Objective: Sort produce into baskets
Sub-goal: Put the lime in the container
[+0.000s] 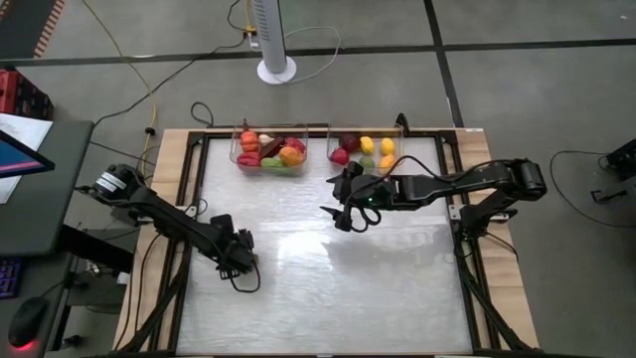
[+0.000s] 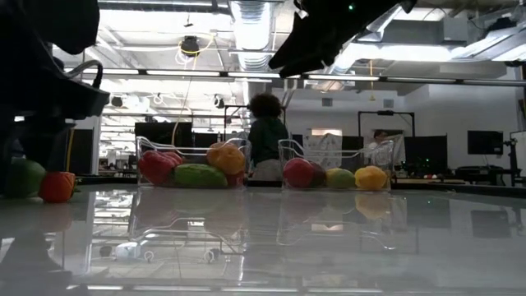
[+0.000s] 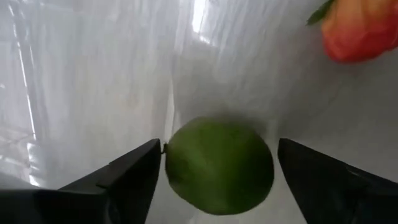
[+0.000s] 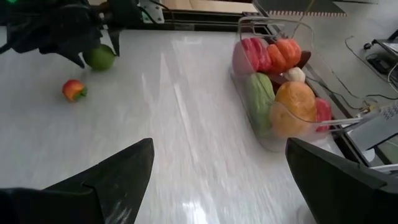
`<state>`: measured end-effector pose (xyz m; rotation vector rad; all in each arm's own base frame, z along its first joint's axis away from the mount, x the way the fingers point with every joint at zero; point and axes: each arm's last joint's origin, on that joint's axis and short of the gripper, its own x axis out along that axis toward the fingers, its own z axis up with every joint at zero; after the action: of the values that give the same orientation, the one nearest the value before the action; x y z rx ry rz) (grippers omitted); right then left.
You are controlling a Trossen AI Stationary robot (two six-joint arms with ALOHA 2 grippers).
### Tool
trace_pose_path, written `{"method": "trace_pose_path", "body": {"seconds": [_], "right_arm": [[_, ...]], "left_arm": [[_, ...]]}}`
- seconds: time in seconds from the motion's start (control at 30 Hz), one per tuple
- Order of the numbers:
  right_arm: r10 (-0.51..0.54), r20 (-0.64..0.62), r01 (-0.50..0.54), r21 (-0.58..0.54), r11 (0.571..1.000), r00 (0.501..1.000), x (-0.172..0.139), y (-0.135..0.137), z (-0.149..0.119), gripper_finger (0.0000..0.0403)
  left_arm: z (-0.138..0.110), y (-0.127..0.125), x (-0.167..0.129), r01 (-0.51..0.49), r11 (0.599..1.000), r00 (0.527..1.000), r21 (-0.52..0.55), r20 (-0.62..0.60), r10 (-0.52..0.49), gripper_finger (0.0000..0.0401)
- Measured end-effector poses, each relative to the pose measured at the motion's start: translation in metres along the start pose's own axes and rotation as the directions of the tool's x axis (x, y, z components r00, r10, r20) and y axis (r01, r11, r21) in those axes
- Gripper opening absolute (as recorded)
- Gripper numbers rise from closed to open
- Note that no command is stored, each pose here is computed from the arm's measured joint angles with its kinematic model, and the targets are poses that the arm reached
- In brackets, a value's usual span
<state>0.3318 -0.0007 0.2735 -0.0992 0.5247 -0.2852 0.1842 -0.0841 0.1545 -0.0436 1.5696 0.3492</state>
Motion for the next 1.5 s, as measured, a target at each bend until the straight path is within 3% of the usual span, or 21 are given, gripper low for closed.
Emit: {"method": "trace_pose_path", "body": {"seconds": [0.37, 0.5, 0.6, 0.7, 0.93, 1.1, 1.23, 1.33, 1.5], "right_arm": [[0.000, -0.015, 0.000, -0.008, 1.000, 1.000, 0.000, 0.000, -0.001, 0.0390], [-0.051, -0.072, 0.048, -0.044, 0.998, 0.996, -0.008, -0.004, -0.005, 0.0390], [-0.122, -0.063, 0.119, -0.040, 0.992, 0.991, -0.024, -0.012, 0.000, 0.0390], [-0.136, -0.017, 0.136, -0.014, 0.991, 0.991, -0.042, -0.018, 0.006, 0.0390], [-0.182, 0.008, 0.182, 0.036, 0.983, 0.983, -0.067, -0.034, -0.002, 0.0390], [-0.234, -0.032, 0.236, 0.073, 0.969, 0.972, -0.071, -0.049, -0.027, 0.0390], [-0.290, 0.006, 0.287, 0.108, 0.952, 0.957, -0.080, -0.063, -0.033, 0.0390], [-0.320, 0.058, 0.309, 0.149, 0.939, 0.946, -0.097, -0.074, -0.029, 0.0390], [-0.339, 0.142, 0.306, 0.210, 0.928, 0.930, -0.127, -0.081, -0.029, 0.0390]], "left_arm": [[0.000, 0.001, -0.002, -0.006, 1.000, 1.000, 0.017, -0.008, 0.006, 0.0211], [0.014, 0.002, -0.015, -0.039, 0.999, 0.995, 0.027, 0.092, 0.036, 0.0209], [0.030, 0.008, -0.025, -0.097, 0.994, 0.979, 0.053, 0.185, 0.085, 0.0210], [0.055, 0.020, -0.030, -0.091, 0.994, 0.953, 0.059, 0.296, 0.070, 0.0210], [0.116, 0.062, -0.047, -0.046, 0.998, 0.819, 0.032, 0.573, 0.019, 0.0210], [0.148, 0.099, -0.070, 0.015, 0.999, 0.656, -0.040, 0.755, 0.020, 0.0210], [0.170, 0.124, -0.084, 0.046, 0.992, 0.525, -0.114, 0.848, 0.073, 0.0210], [0.191, 0.140, -0.087, 0.060, 0.984, 0.477, -0.170, 0.870, 0.121, 0.0210], [0.234, 0.158, -0.079, 0.027, 0.981, 0.490, -0.192, 0.858, 0.154, 0.0210]]}}
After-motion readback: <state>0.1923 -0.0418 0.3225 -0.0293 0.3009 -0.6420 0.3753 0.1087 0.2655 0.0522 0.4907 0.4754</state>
